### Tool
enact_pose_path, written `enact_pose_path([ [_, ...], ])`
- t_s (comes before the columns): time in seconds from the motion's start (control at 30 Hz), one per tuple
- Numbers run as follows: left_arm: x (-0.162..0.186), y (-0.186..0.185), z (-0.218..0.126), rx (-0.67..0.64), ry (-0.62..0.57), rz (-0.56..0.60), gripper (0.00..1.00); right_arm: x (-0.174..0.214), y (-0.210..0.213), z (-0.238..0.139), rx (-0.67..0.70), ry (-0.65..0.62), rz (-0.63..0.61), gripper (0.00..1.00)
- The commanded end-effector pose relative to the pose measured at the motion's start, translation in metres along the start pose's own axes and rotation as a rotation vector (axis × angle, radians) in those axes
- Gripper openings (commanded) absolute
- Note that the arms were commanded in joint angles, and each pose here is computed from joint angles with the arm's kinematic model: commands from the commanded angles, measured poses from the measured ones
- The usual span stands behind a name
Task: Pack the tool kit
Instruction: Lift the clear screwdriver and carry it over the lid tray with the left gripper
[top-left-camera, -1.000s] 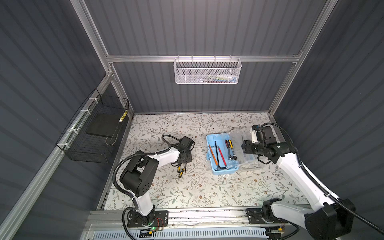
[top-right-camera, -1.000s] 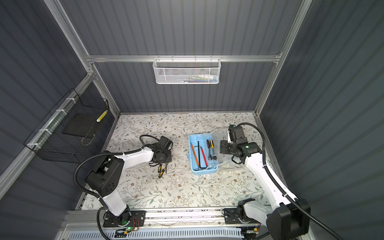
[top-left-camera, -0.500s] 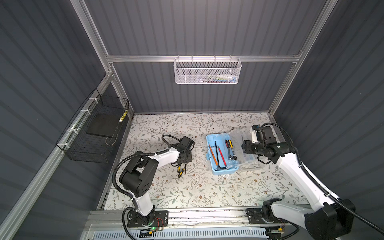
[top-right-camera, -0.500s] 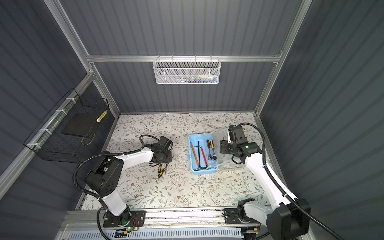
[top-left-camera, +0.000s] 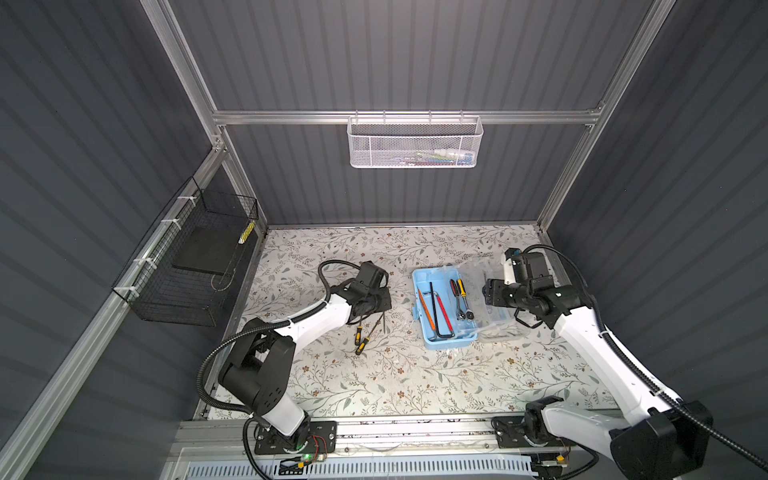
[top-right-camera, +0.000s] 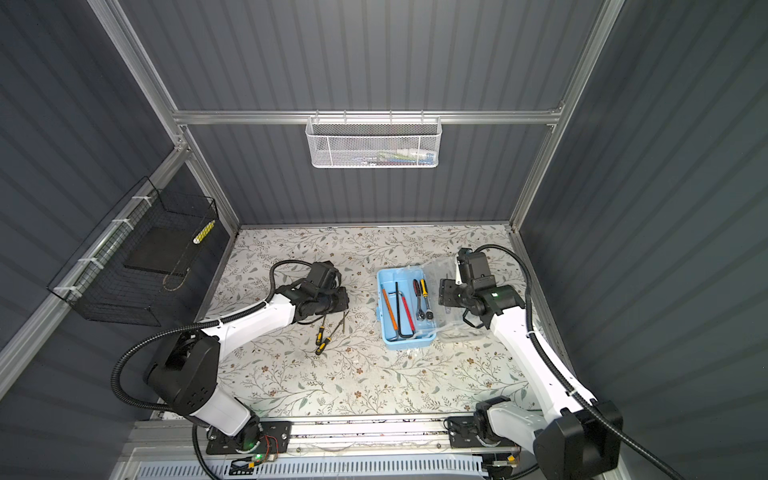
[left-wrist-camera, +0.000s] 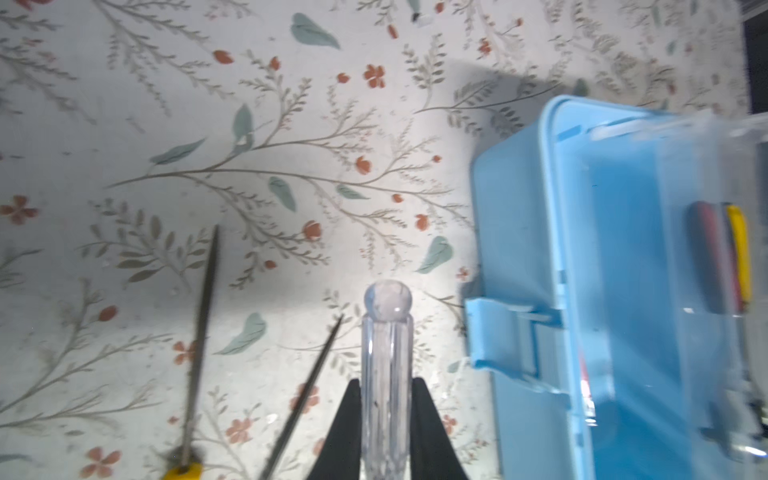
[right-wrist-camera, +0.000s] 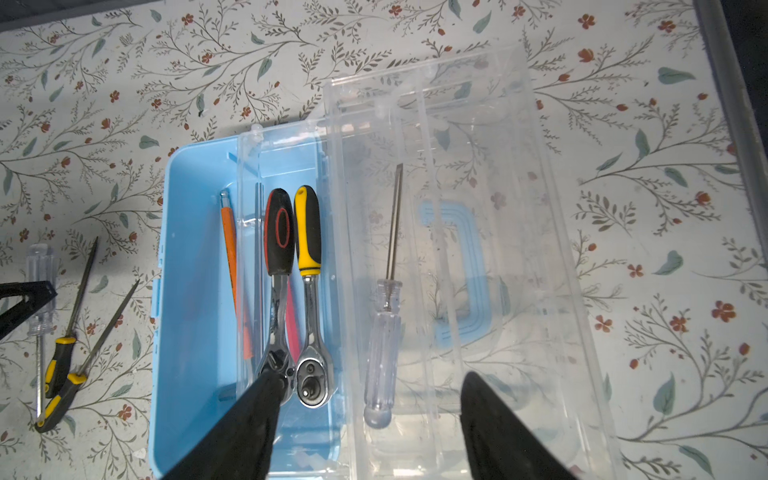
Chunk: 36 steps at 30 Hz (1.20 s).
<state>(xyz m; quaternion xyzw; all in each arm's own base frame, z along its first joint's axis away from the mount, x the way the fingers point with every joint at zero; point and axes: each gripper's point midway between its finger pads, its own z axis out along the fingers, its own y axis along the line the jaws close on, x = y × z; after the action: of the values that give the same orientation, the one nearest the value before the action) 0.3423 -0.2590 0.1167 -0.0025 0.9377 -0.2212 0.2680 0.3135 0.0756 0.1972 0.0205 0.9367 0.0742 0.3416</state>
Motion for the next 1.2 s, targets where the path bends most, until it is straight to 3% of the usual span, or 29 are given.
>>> enact_pose_path([
  [0.0, -0.04, -0.077, -0.014, 0.233, -0.094, -0.009, 0.0, -0.005, -0.003, -0.004, 0.006, -0.032, 0.013, 0.71],
  [0.27, -0.08, -0.195, -0.007, 0.548, -0.17, -0.07, 0.0, -0.011, -0.031, -0.007, 0.025, -0.096, 0.099, 0.73],
  [0.43, -0.083, -0.238, 0.013, 0.683, -0.164, -0.167, 0.0, -0.012, -0.045, -0.014, 0.021, -0.137, 0.148, 0.74],
  [0.8, -0.055, -0.29, 0.043, 0.766, -0.122, -0.222, 0.0, -0.004, -0.067, -0.022, 0.025, -0.166, 0.213, 0.75],
  [1.17, -0.039, -0.292, 0.06, 0.705, -0.094, -0.212, 0.0, -0.002, -0.068, -0.024, 0.011, -0.171, 0.224, 0.75],
])
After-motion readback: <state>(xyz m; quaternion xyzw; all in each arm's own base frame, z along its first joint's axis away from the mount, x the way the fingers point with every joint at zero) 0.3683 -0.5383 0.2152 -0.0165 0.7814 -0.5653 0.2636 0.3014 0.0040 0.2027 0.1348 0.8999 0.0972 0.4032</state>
